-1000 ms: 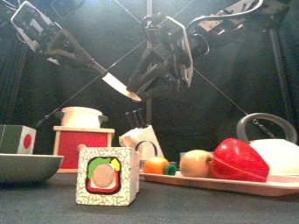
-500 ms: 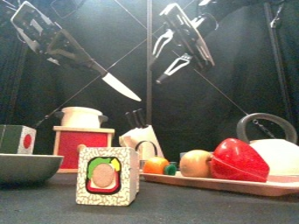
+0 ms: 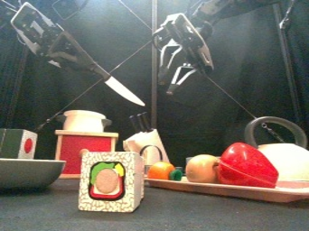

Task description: Grab pairing knife with other hand

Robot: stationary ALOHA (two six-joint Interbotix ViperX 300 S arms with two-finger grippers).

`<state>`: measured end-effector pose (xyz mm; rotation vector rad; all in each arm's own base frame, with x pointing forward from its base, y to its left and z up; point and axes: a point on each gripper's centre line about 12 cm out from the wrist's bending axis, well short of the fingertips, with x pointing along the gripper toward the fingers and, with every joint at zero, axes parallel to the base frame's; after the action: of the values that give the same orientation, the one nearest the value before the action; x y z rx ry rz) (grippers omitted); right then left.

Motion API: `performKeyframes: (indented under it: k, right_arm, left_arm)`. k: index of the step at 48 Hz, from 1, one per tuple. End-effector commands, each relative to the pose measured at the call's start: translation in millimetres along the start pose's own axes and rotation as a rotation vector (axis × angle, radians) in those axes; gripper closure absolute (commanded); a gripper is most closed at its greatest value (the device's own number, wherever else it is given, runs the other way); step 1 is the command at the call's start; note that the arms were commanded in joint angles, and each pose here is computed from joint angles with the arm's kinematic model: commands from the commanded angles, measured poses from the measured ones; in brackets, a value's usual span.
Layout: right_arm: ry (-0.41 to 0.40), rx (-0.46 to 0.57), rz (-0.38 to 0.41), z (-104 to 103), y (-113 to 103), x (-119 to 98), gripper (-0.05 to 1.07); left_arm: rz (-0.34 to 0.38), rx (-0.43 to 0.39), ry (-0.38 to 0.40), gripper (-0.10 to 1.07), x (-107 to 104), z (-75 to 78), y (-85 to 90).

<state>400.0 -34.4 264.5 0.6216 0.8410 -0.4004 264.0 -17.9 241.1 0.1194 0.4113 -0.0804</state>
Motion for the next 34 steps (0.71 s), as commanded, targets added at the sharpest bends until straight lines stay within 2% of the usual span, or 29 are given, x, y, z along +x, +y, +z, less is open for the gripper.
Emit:
performKeyframes:
  k: [1,8,14,26,34]
  right_arm:
    - [-0.041,-0.065,0.113,8.9,13.6,-3.0,0.26]
    - [-0.129,-0.222,0.190,6.5,17.7,3.9,0.26]
    - [-0.184,-0.323,0.204,3.4,17.0,10.7,0.27]
    - [-0.214,-0.386,0.223,-3.1,28.1,25.5,0.27]
    - [-0.190,-0.446,0.210,-13.6,32.0,41.4,0.27]
  left_arm:
    - [0.000,0.002,-0.017,0.49,-0.7,6.4,0.3]
    - [0.000,0.003,-0.017,0.49,-0.7,6.4,0.0]
    - [0.002,0.002,-0.018,0.49,-0.7,7.0,0.5]
    - [0.002,0.001,-0.019,0.49,-0.7,7.6,0.3]
    - [0.003,-0.001,-0.018,0.49,-0.7,6.9,0.7]
